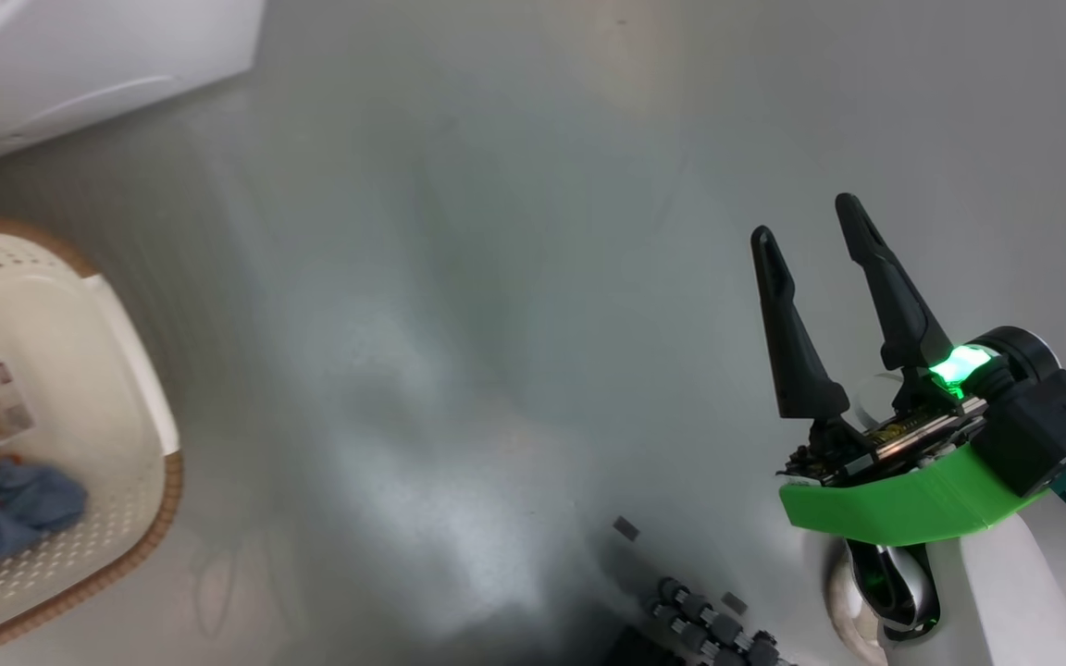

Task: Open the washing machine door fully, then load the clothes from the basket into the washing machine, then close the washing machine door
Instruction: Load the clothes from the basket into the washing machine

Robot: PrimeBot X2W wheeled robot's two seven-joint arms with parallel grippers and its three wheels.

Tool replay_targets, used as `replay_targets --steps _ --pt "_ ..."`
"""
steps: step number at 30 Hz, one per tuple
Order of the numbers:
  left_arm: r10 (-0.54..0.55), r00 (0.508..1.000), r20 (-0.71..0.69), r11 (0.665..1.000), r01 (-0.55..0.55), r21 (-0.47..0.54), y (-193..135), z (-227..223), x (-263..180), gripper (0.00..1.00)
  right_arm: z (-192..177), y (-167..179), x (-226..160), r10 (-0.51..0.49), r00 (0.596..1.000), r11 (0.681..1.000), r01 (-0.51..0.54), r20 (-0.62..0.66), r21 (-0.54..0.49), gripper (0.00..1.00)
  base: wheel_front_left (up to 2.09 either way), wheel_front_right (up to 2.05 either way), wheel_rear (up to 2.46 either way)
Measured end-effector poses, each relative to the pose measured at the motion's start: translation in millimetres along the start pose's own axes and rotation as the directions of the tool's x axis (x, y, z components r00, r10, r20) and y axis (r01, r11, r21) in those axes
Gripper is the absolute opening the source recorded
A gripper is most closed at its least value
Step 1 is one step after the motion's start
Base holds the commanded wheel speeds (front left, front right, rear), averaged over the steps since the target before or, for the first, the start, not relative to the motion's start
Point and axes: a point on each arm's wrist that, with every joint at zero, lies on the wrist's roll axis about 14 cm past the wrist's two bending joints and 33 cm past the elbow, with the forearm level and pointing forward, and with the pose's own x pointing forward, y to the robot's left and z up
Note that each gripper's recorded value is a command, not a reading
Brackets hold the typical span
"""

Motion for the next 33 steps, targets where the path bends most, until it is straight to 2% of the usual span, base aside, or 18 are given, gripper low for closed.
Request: replay_targets --steps 4,8,11,19,30,31,33 --pt "0.071 0.983 0.170 0.997 -0.075 0.016 9 27 10 0.00 -4 -6 -3 -0.016 1.000 1.000 0.016 -0.018 -0.015 1.00 0.00 0.00 0.00" --pt "0.126 0.929 0.349 0.987 -0.154 0.055 22 61 8 0.00 -6 -8 -4 -0.024 0.999 0.999 0.023 -0.028 -0.023 1.00 0.00 0.00 0.00" --pt "0.143 0.901 0.409 0.980 -0.187 0.068 27 75 7 0.00 -8 -8 -4 -0.023 0.999 1.000 0.022 -0.031 -0.022 1.00 0.00 0.00 0.00" --pt "0.161 0.968 0.193 0.984 -0.172 0.045 36 12 10 0.00 -12 -1 1 -0.006 1.000 1.000 0.006 -0.030 -0.006 1.00 0.00 0.00 0.00" --pt "0.152 0.988 -0.002 0.988 -0.152 -0.019 32 -40 -6 0.00 -14 10 9 0.025 1.000 1.000 -0.025 -0.018 0.014 1.00 0.00 0.00 0.00" --pt "0.152 0.988 -0.013 0.988 -0.153 -0.025 32 -41 -8 0.26 -13 10 9 0.026 1.000 1.000 -0.026 -0.015 0.016 1.00 0.00 0.00 0.00" --pt "0.156 0.988 -0.021 0.987 -0.156 -0.030 34 -41 -11 1.00 -11 11 10 0.030 1.000 0.999 -0.030 -0.006 0.019 1.00 0.00 0.00 0.00"
